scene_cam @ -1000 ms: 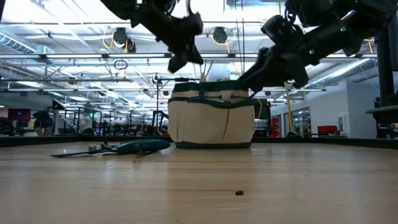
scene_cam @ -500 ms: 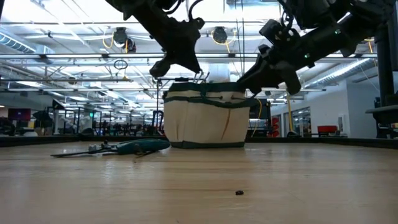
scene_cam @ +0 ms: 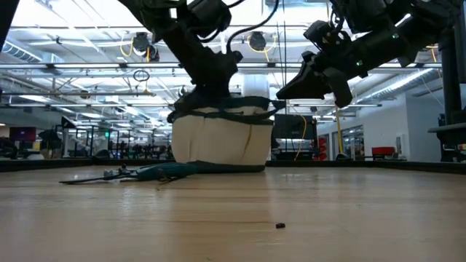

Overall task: Pick & Place Garden tools in Gardening bag
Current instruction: Put the hand rake into the gardening bag, then put the shear scissors into the gardening bag

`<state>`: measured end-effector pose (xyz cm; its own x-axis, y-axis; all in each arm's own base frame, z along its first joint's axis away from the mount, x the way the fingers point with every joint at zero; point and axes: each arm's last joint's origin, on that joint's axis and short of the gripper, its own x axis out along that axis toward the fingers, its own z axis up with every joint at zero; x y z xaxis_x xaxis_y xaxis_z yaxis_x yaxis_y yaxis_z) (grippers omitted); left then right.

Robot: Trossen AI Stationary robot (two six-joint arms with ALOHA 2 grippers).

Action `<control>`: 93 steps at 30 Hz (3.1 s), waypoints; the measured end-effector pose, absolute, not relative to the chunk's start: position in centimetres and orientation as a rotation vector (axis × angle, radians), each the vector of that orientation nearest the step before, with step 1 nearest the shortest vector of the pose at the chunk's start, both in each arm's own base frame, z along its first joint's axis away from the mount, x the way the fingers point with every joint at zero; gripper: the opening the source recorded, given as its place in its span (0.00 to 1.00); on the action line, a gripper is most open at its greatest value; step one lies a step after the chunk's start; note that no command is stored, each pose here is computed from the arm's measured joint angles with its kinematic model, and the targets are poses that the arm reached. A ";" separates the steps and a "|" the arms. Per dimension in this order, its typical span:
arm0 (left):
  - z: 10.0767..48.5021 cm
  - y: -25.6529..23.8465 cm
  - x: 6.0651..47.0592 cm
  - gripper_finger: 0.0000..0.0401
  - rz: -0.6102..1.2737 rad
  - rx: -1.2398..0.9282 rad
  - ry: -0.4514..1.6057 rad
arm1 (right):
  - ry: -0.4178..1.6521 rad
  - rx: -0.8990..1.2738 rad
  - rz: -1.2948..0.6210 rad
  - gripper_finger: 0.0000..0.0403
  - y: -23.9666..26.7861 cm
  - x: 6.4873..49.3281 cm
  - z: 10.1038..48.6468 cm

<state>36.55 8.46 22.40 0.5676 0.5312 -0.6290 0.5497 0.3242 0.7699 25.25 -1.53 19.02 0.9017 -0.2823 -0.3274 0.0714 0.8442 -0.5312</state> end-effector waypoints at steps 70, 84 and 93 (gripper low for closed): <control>14.0 -0.2 25.2 0.29 0.231 -0.440 0.855 | 0.360 -0.280 -0.241 0.01 -1.5 25.3 19.2; 11.3 -1.8 26.5 0.29 0.272 -0.371 0.869 | 0.362 -0.280 -0.241 0.00 -1.5 25.3 19.2; 11.4 -1.8 26.7 0.12 0.274 -0.390 0.834 | 0.362 -0.281 -0.241 0.00 -1.5 25.3 19.2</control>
